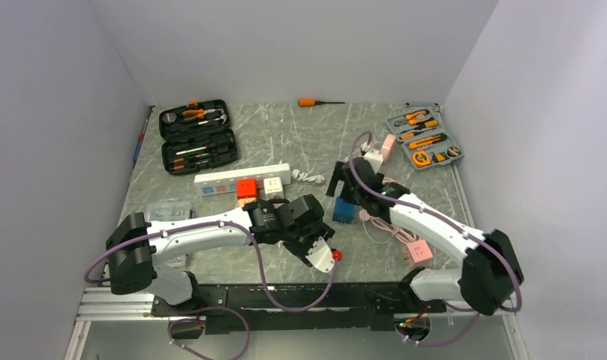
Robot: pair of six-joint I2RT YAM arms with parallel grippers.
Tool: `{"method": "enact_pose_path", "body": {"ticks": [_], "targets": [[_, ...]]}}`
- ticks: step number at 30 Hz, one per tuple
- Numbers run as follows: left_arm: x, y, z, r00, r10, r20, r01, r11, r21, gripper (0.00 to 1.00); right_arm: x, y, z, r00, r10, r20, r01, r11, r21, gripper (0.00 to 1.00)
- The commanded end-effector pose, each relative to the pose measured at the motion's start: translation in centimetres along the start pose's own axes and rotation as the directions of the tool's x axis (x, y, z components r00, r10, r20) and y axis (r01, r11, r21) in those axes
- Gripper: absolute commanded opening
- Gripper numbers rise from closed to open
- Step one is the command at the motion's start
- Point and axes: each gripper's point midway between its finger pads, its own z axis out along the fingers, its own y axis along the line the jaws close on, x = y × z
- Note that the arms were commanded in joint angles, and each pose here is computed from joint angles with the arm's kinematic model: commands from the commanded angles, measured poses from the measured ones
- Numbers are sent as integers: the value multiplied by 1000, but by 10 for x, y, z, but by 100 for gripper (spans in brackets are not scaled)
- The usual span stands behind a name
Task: Pull the plug off the socket
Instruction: Place the socket at the center of the board.
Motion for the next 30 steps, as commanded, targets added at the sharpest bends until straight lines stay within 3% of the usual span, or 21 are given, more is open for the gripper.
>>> {"method": "enact_pose_path", "body": {"ticks": [1,12,25,30], "targets": [[-18,0,-3,996,-47,75,47,999,2,0,-67,22,-43,991,45,127,-31,994,-105,100],[-15,-12,39,994,-77,73,70,994,87,0,-141,2,-93,952,127,279,-97,988,-117,100],[-36,8,83,945,-322,-54,325,910,258,14,-151,-36,-106,936,125,329,-111,992,-64,100],[-49,11,88,940,-342,-13,333,905,264,20,-151,-42,-101,938,129,321,-118,992,-53,100]]}}
